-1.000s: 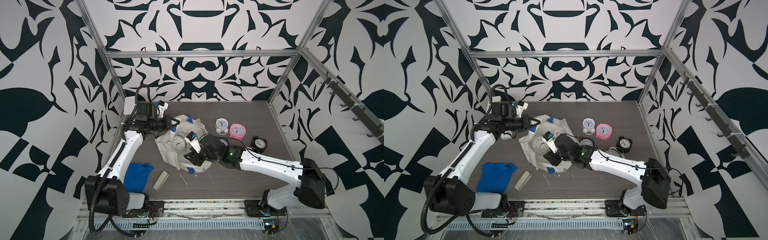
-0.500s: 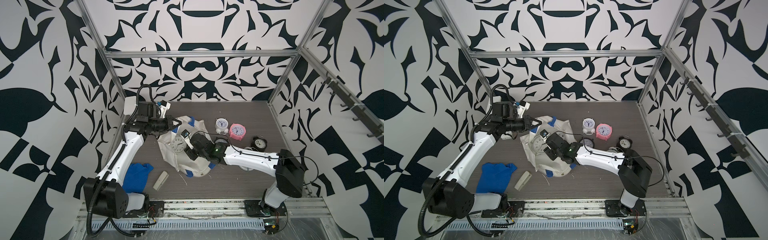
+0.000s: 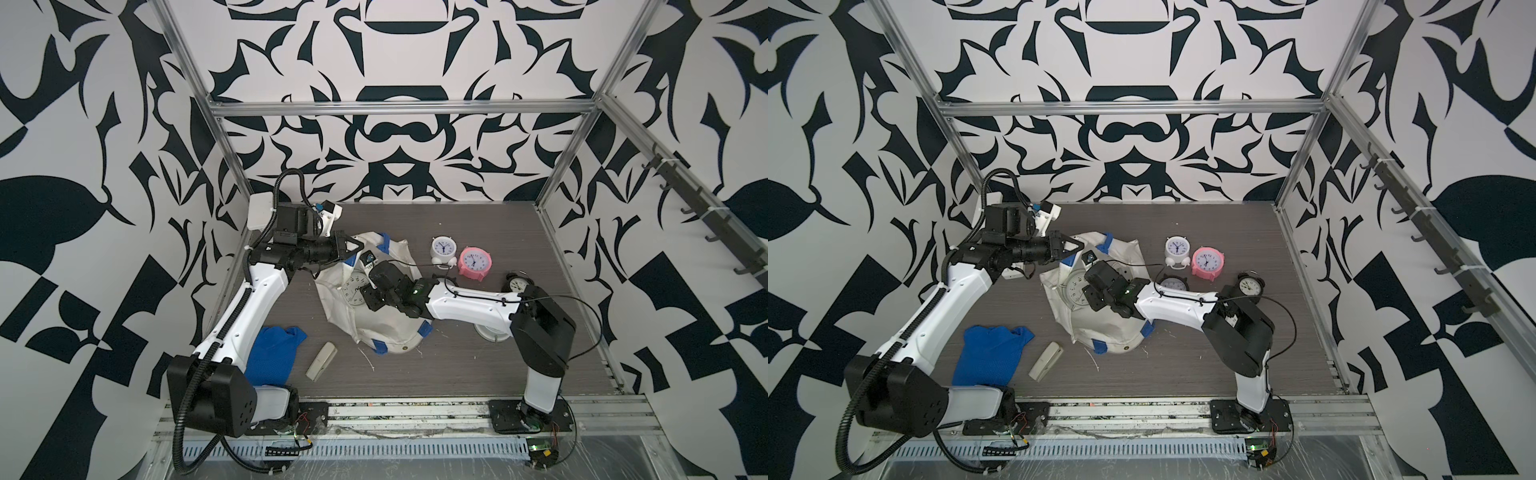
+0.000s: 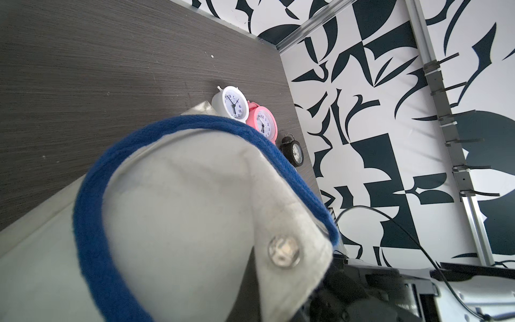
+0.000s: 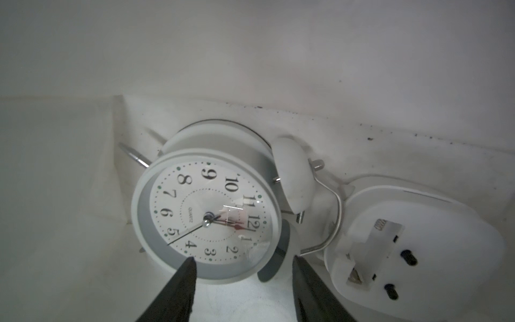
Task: Take the alarm clock out of the canvas bag
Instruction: Pick up the alarm from the canvas bag.
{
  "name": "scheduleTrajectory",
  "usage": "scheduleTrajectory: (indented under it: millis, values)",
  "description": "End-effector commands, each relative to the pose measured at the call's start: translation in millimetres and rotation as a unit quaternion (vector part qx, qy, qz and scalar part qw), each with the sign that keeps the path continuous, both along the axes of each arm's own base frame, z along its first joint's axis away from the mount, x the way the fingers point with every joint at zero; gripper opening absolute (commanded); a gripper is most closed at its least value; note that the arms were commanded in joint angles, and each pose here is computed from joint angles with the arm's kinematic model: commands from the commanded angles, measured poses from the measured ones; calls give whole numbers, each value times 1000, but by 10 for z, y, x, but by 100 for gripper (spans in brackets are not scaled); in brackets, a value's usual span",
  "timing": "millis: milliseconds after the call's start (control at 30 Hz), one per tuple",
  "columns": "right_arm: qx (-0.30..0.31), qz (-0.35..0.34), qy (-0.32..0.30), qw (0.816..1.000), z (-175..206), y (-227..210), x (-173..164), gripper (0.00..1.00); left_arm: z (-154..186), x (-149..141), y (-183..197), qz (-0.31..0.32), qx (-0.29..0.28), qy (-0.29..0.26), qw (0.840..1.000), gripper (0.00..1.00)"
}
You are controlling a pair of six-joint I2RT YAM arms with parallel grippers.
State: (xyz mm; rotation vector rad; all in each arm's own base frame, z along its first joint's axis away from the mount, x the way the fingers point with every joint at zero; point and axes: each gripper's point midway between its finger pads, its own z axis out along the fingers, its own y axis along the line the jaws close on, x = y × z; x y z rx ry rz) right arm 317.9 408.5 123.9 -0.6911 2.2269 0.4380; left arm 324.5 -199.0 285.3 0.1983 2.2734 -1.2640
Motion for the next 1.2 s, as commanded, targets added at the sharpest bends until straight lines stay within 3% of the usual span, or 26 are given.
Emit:
scheduleTrajectory:
  millis: [0, 367, 633, 1167]
  values:
    - [58, -8, -1, 998, 312, 129, 137, 59, 580, -94, -85, -37, -39, -96, 994, 0]
    - [79, -49, 39, 995, 202, -50, 387, 66, 553, -110, -95, -42, -36, -96, 994, 0]
    - [114, 33, 13, 993, 279, 231, 373, 71, 546, -151, -134, -54, -38, -98, 993, 0]
    - [55, -8, 15, 998, 59, 22, 503, 73, 495, -183, -142, -59, -26, -95, 993, 0]
